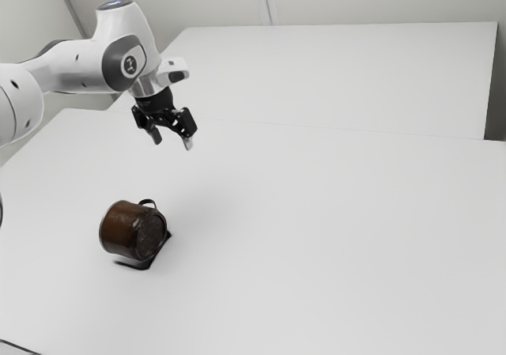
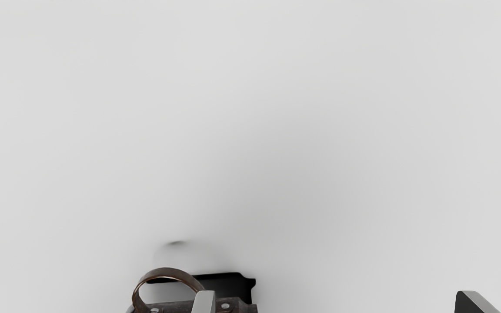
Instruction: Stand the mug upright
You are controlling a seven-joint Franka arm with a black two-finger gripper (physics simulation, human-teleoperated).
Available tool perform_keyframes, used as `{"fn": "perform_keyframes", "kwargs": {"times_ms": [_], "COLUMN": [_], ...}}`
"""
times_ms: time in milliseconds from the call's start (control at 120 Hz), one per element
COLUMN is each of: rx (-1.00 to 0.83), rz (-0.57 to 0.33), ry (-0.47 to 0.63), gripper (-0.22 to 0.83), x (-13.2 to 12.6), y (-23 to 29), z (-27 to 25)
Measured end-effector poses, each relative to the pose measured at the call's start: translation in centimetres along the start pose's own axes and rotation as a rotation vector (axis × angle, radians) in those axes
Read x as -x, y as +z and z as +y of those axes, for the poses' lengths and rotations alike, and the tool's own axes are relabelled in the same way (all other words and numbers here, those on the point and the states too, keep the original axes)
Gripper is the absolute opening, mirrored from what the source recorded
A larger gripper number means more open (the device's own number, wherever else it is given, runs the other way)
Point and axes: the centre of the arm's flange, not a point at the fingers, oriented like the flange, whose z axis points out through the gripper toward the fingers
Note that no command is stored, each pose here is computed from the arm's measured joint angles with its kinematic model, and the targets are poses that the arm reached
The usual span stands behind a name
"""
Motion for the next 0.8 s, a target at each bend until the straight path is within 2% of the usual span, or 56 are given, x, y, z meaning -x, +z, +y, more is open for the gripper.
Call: {"fn": "perform_keyframes", "kwargs": {"times_ms": [117,250,417,633,800], "rx": [0.005,0.050,0.125,0.290,0.471], "rz": [0.007,-0.008,-0.025,-0.103,-0.133], "ry": [-0.012,-0.101,-0.147,-0.148,-0.170], "gripper": [0.61,0.62,0.62,0.62,0.62], "x": [0.9,3.0,5.0,5.6,7.6], "y": [-0.4,0.8,2.5,7.1,9.8], "z": [-1.3,-8.3,-14.4,-18.6,-20.3]}}
